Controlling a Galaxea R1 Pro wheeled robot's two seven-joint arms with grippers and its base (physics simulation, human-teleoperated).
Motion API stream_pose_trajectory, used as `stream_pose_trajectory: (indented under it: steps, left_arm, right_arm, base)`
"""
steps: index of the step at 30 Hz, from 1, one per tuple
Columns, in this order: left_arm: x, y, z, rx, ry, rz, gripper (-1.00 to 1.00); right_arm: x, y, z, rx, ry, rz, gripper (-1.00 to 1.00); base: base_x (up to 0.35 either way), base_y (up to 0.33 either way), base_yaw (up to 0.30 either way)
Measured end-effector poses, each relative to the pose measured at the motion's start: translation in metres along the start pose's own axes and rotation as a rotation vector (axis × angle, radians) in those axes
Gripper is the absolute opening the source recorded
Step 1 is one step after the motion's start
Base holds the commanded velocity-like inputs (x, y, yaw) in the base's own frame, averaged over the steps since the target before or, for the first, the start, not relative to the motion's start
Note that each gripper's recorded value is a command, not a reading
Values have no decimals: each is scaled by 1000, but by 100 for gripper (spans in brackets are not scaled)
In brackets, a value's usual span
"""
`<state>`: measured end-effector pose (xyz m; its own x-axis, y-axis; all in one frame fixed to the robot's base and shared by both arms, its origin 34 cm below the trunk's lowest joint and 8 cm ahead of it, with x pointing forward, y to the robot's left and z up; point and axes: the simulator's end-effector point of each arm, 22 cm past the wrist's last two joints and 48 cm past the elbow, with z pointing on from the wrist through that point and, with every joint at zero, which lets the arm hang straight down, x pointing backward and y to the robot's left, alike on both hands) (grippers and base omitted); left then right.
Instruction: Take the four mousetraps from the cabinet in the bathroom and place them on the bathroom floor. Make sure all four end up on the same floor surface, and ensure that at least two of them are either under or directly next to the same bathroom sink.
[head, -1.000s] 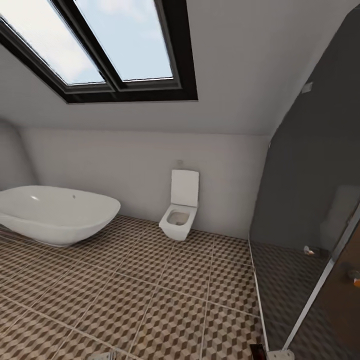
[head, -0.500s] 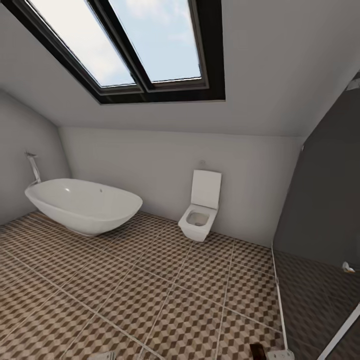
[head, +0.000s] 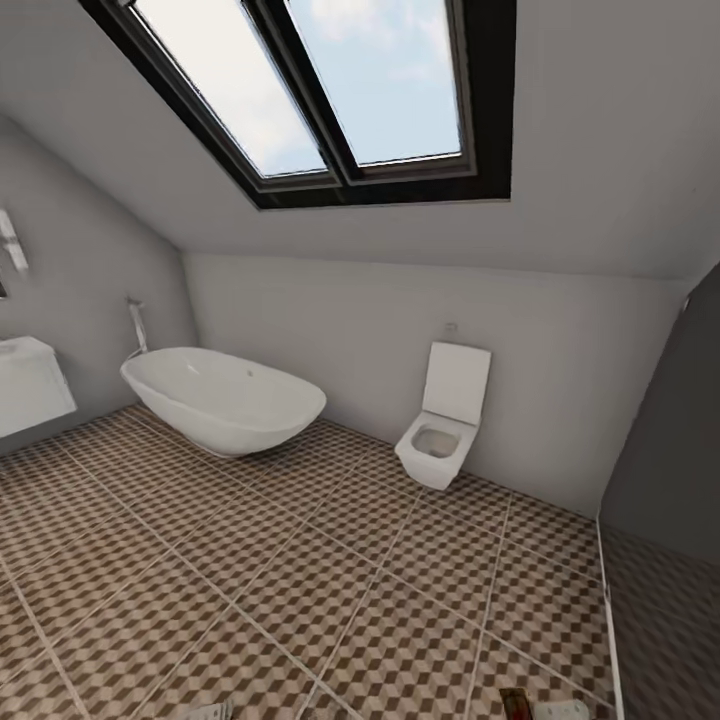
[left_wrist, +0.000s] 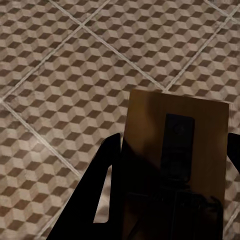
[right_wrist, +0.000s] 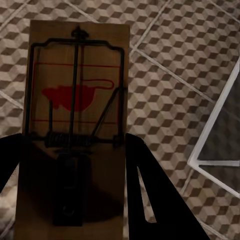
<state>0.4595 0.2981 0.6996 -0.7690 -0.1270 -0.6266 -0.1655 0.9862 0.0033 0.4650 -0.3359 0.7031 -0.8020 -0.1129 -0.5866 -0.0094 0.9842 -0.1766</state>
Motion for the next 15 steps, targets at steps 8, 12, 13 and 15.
stream_pose_trajectory:
  steps: [8,12,13,15]
  left_arm:
    - [0,0,0,0,0,0,-100]
    - [0,0,0,0,0,0,-100]
    - [0,0,0,0,0,0,-100]
    - [0,0,0,0,0,0,-100]
  right_arm:
    - [0,0,0,0,0,-1,-100]
    - [0,0,0,0,0,0,-100]
    - [0,0,0,0,0,-1,-100]
    - [0,0,0,0,0,-1,-100]
  base:
    - [0,0,298]
    - [0,0,298]
    - [0,0,298]
    - [0,0,298]
